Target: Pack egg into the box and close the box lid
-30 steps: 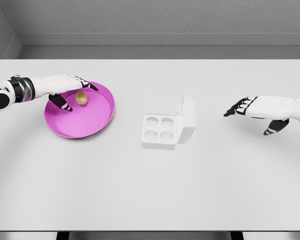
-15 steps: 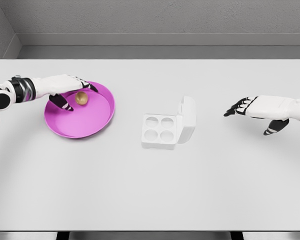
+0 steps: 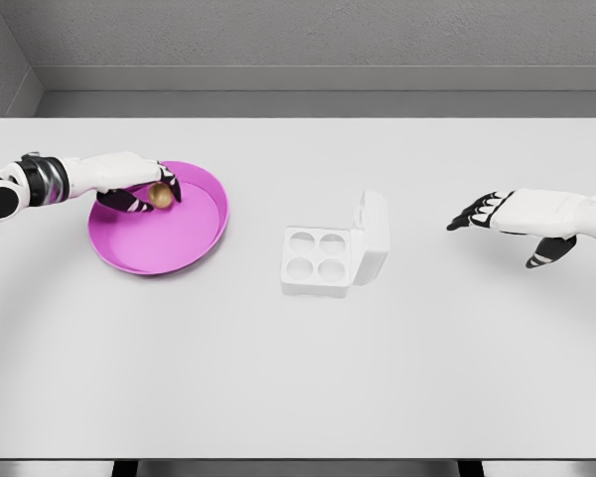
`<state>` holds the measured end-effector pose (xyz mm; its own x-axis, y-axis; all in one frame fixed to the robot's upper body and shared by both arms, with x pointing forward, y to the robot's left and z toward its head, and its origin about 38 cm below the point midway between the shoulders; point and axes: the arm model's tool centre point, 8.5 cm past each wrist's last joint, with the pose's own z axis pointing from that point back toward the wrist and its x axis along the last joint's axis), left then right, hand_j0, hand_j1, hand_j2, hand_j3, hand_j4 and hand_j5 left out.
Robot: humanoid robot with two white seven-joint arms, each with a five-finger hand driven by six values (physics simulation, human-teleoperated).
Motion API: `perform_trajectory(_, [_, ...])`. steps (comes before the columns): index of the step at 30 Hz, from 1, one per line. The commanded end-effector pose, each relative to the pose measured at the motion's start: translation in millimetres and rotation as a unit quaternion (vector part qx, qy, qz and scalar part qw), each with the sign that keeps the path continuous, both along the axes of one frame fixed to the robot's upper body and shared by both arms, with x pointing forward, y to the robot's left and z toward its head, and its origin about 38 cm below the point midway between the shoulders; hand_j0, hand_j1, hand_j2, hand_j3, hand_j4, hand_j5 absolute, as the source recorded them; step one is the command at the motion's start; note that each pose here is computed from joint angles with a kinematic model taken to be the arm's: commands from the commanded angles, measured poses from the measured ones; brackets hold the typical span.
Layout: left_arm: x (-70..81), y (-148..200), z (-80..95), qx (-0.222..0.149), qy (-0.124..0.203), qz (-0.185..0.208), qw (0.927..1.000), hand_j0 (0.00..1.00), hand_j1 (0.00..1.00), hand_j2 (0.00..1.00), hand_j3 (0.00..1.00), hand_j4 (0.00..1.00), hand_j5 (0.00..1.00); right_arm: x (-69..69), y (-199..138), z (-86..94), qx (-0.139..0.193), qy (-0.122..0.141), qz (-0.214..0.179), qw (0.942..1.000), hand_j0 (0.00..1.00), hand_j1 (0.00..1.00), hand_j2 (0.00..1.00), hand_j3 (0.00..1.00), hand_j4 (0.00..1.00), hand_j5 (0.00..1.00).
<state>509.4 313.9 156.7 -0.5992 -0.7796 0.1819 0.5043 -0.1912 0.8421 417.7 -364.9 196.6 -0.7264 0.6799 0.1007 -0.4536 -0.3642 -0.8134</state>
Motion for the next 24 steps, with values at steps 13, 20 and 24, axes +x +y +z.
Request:
perform_trajectory(13, [-1.4,-0.9,-3.2,0.004,0.004,-0.003,1.0000,0.43,0.43,0.43,0.43,0.43,0.43,-0.5,-1.7,3.0,-0.001,-0.002,-0.001,1.0000,1.00,1.00,1.00,1.00,1.00,1.00])
perform_trajectory(20, [-2.1,-4.1,-4.0,0.003,0.004,-0.007,1.0000,0.39,0.39,0.39,0.39,0.39,0.39,-4.0,12.4,9.2,0.003,-0.010,0.022,0.9997,1.00,1.00,1.00,1.00,1.00,1.00])
perform_trajectory(24, [-2.8,-1.3,-3.8,0.004,0.004,-0.005,1.0000,0.34,0.34,0.34,0.34,0.34,0.34,-6.2,16.6,10.7,0.003,-0.013,0.029,0.9995,1.00,1.00,1.00,1.00,1.00,1.00])
